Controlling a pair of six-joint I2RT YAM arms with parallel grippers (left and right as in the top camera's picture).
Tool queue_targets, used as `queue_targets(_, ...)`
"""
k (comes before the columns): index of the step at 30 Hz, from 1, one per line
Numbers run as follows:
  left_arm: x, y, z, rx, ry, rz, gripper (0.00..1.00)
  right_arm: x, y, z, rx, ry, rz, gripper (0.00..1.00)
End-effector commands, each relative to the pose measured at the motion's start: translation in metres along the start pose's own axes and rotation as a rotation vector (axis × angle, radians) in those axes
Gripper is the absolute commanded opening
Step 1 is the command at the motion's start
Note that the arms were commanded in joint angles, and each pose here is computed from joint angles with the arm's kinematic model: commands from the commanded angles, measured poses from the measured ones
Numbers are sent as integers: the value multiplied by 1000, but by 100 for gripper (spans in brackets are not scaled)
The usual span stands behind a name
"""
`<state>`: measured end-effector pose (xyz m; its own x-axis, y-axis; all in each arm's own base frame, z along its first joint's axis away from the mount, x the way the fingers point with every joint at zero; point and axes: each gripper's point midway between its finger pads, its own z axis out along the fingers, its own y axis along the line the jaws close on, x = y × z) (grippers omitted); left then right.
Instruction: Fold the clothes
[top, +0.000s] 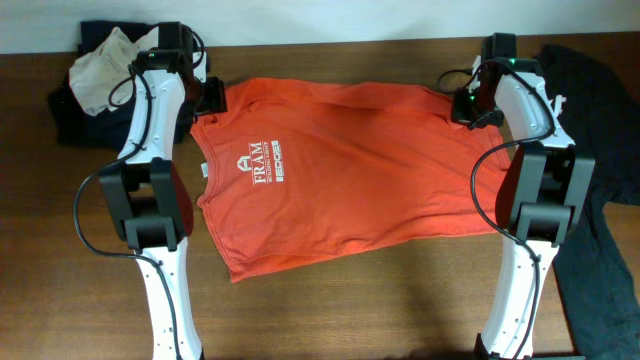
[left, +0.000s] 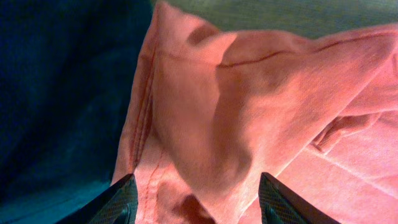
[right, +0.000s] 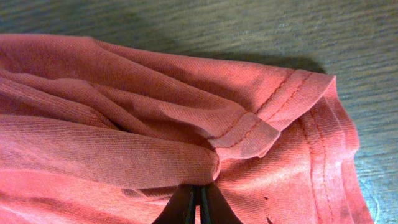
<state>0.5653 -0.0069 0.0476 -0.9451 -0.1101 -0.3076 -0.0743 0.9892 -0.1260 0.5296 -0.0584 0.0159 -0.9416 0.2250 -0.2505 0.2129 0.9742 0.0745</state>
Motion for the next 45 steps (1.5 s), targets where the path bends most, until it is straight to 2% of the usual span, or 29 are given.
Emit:
queue_targets(1,-10,-6,-2,36,-42,24,62,7,-4,6,6,30,14,7)
queue_targets(3,-17,-7,-2,38,-69,27,57,7,-4,6,5,33,14,7)
queue_targets(4,-21,-7,-3,39,-84,29,47,8,-3,6,-1,36,14,7)
queue_targets(6,-25,-8,-3,41,-103,31,34,9,-2,6,-6,40,15,6)
queue_targets(7,-27,-8,-3,41,-109,32,33,10,-1,6,-13,43,15,6)
queue_targets(10,-26,-8,-3,40,-108,32,33,10,1,6,-23,45,15,6)
queue_targets(11,-25,-2,-3,13,-104,27,47,11,1,6,-23,47,15,6)
queue_targets(13,-24,6,0,-22,-100,6,50,12,1,6,-22,52,16,6)
queue_targets(18,-13,8,26,-7,-52,-35,49,12,1,6,-22,54,15,7)
queue_targets(21,-26,6,20,-3,-99,-31,47,15,0,6,-21,63,16,6)
queue_targets(23,-32,5,15,-1,-117,-29,42,16,0,6,-20,70,17,6)
queue_targets(32,-33,3,16,8,-121,-27,41,18,0,6,-19,78,17,5)
queue_targets(36,-31,-3,20,49,-109,-26,30,18,0,6,-19,78,17,5)
queue_targets(38,-31,-2,20,48,-109,-27,3,18,0,6,-19,77,17,4)
queue_targets(42,-39,-2,9,49,-130,-28,1,-2,2,-17,-23,29,16,4)
queue_targets(45,-58,3,-30,47,-183,-38,1,-34,-5,-62,-26,-60,32,4)
